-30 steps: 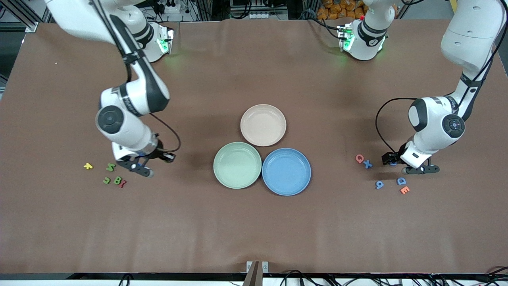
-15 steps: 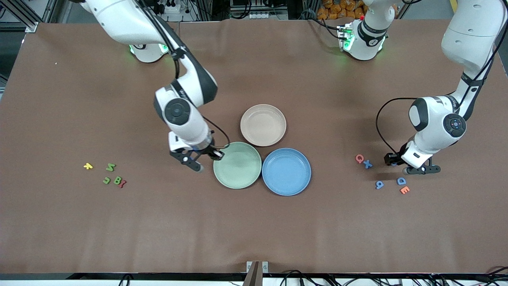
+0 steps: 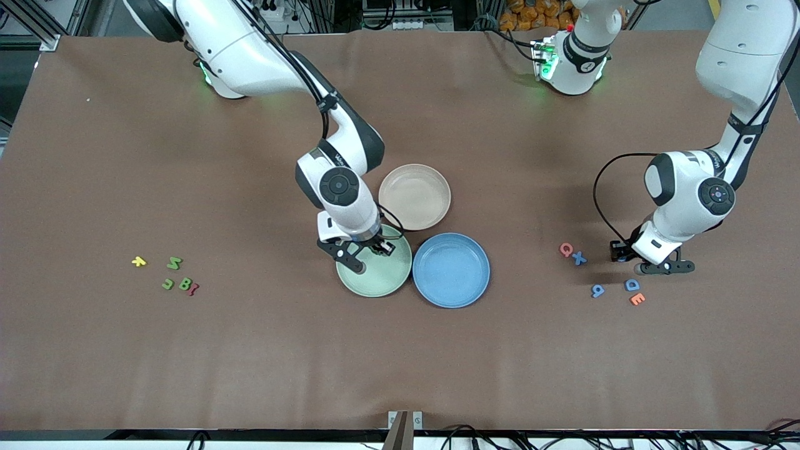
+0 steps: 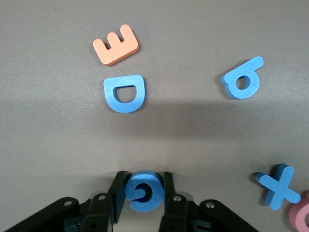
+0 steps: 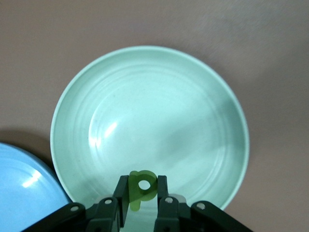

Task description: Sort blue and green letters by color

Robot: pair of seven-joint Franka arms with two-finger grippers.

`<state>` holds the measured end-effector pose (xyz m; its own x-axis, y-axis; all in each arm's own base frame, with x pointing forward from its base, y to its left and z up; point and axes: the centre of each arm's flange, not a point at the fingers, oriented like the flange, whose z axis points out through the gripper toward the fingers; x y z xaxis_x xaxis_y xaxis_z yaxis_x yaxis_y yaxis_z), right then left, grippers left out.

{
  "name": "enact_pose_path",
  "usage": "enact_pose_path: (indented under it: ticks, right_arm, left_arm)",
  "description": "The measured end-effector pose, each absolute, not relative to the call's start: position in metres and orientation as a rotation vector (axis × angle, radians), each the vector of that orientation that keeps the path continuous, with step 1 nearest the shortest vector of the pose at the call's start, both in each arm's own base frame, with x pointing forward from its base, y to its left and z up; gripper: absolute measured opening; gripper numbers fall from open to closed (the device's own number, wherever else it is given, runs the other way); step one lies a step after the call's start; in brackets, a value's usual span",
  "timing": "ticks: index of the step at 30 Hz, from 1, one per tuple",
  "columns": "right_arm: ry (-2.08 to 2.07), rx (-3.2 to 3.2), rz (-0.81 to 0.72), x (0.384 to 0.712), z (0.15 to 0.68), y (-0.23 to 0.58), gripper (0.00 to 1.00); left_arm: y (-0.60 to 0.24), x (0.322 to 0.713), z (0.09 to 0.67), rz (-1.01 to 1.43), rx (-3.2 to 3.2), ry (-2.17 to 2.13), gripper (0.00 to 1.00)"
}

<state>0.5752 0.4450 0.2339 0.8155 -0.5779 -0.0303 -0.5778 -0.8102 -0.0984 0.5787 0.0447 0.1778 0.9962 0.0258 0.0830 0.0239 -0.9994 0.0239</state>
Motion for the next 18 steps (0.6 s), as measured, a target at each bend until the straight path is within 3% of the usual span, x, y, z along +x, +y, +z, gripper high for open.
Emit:
enact_pose_path:
  ticks: [8,18]
  right_arm:
    - [0.93,-2.895,-0.003,0.578,0.221,0.45,0.31]
    - [0.933,-2.905,-0.064,0.585,0.226,0.448,0.83]
  left_arm:
    - [0.045,0.582,0.18,0.144,3.117,0.028,0.36]
    - [0.028,0.6,0.226,0.134,3.127,-0.045,0.36]
